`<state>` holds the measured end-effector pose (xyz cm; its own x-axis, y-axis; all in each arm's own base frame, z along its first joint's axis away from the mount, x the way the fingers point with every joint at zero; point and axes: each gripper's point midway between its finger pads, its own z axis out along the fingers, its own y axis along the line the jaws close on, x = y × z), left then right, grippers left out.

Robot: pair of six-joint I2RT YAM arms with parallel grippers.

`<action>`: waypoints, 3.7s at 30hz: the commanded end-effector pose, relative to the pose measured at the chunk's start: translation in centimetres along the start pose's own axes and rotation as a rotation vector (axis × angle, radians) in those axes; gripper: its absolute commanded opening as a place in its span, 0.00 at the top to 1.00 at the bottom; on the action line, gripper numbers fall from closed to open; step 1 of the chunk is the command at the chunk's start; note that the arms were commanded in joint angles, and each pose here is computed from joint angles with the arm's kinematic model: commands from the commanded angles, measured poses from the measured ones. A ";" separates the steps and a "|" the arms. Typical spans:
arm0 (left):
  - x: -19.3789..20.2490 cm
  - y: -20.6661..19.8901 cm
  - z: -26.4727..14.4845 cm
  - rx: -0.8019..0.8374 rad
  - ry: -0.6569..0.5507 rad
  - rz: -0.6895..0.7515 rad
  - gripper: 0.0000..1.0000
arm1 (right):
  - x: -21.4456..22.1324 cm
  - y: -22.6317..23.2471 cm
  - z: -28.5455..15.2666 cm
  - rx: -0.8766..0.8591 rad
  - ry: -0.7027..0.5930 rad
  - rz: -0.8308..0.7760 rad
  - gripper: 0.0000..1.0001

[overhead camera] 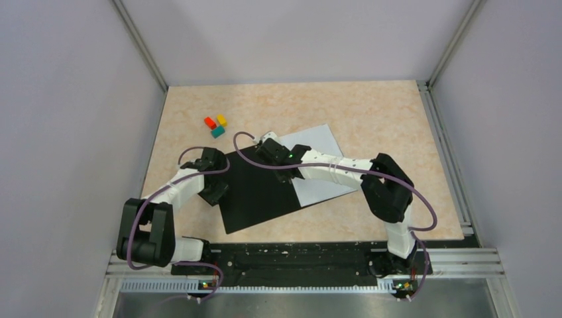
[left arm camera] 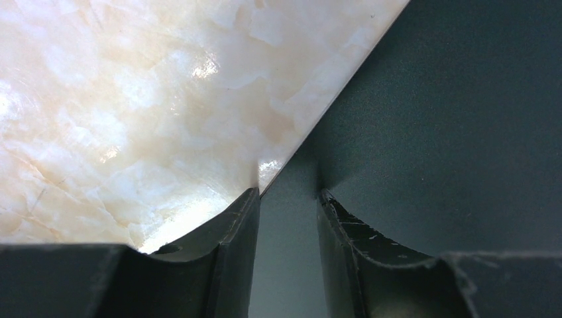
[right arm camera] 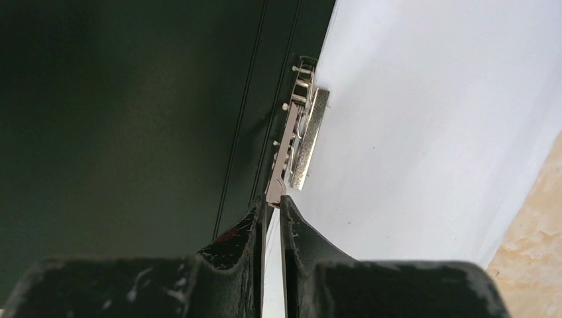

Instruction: Put the files into the folder

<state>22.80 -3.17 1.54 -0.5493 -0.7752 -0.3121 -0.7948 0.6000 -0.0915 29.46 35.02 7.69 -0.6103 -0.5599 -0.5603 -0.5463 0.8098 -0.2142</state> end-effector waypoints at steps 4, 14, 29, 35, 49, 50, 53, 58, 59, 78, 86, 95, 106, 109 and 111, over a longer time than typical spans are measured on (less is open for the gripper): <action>1.3 1.8 1.9 -0.064 0.035 -0.015 0.58 | 1.7 -1.3 -0.3 0.022 0.005 0.066 0.93; 1.0 1.8 1.6 -0.066 0.028 -0.013 0.59 | 4.9 -1.4 1.0 -0.049 0.064 0.149 0.97; 1.0 1.6 1.7 -0.062 0.032 -0.010 0.59 | 7.9 -0.9 2.9 -0.070 0.127 0.185 1.00; 1.0 1.5 1.7 -0.059 0.028 -0.008 0.59 | 4.9 -0.9 1.5 -0.103 0.058 0.207 1.00; 0.4 0.8 1.4 -0.037 0.017 0.005 0.59 | -3.2 -4.5 -3.7 -0.145 -0.142 0.311 0.80; 0.4 0.7 1.3 -0.035 0.017 0.006 0.59 | -3.7 -4.5 -4.0 -0.146 -0.148 0.304 0.79; 0.3 0.7 1.3 -0.035 0.016 0.006 0.59 | -4.5 -3.9 -4.3 -0.124 -0.150 0.248 0.73; 0.4 0.6 1.4 -0.033 0.018 0.007 0.59 | -5.0 -2.6 -3.9 -0.052 -0.121 0.133 0.70; 0.4 0.6 1.4 -0.033 0.019 0.007 0.59 | -5.1 -2.5 -3.6 -0.032 -0.113 0.118 0.70; 0.5 0.5 1.6 -0.031 0.028 0.006 0.60 | -4.1 -0.9 -0.9 0.030 -0.045 0.022 0.77; 0.6 0.5 1.6 -0.030 0.033 0.008 0.60 | -4.6 0.0 -1.4 -0.008 -0.060 0.024 0.72; 0.6 0.5 1.7 -0.030 0.035 0.007 0.60 | -4.3 0.0 -0.9 0.007 -0.049 0.022 0.75; 0.6 0.7 1.8 -0.032 0.039 0.003 0.61 | -4.1 0.1 -0.3 0.016 -0.039 0.022 0.85; 0.6 0.7 1.8 -0.036 0.040 0.001 0.61 | -3.9 0.0 -0.4 0.017 -0.038 0.026 0.87; 0.6 0.8 1.9 -0.038 0.043 0.000 0.61 | -3.7 -0.1 -0.5 0.019 -0.035 0.027 0.89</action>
<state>22.91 -3.12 1.53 -0.5623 -0.7746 -0.2897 -0.7897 0.6069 -0.0899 31.13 35.86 8.55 -0.6254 -0.5571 -0.5463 -0.5327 0.8165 -0.2227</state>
